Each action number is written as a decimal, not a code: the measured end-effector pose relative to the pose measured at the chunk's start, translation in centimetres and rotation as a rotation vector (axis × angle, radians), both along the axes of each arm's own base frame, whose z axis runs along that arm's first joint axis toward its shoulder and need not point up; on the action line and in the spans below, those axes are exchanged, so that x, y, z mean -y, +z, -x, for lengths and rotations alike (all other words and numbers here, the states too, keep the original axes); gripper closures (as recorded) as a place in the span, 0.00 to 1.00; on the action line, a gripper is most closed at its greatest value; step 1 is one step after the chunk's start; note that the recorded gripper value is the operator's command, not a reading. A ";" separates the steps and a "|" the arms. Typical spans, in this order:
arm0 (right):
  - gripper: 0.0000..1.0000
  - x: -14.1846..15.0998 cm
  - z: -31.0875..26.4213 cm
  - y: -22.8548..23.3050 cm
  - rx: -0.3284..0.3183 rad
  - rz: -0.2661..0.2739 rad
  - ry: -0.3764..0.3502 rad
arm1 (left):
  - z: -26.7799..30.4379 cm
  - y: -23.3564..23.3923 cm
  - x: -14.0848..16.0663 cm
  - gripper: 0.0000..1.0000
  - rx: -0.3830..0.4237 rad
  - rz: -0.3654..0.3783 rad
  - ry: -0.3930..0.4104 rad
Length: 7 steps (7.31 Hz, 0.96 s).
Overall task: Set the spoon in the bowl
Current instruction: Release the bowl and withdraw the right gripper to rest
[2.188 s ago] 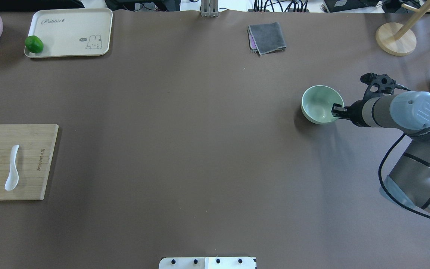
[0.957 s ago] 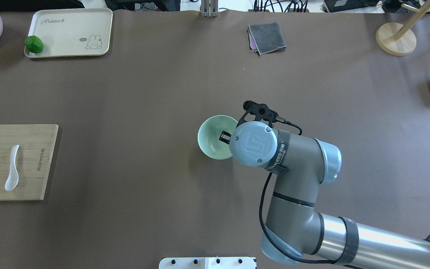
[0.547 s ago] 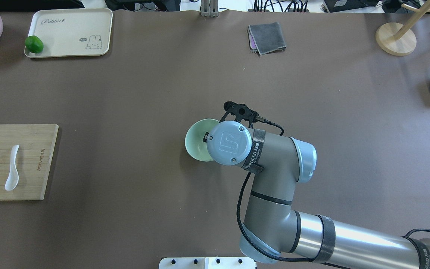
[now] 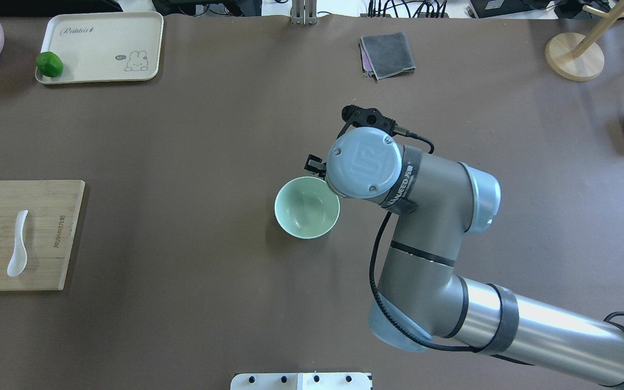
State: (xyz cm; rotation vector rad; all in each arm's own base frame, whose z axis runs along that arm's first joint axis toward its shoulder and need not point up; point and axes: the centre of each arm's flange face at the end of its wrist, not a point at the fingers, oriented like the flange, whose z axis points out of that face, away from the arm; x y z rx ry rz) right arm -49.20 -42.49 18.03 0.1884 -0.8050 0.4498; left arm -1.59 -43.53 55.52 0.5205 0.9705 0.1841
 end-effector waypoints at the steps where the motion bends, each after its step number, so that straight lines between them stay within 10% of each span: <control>1: 0.00 1.0 -4.8 1.6 -0.016 -0.033 -0.063 | -2.3 0.2 -0.6 0.02 -0.033 0.072 -0.031; 7: 0.00 2.8 -32.5 22.2 -0.016 -0.254 -0.424 | -11.6 3.5 -5.0 0.09 -0.049 0.348 -0.180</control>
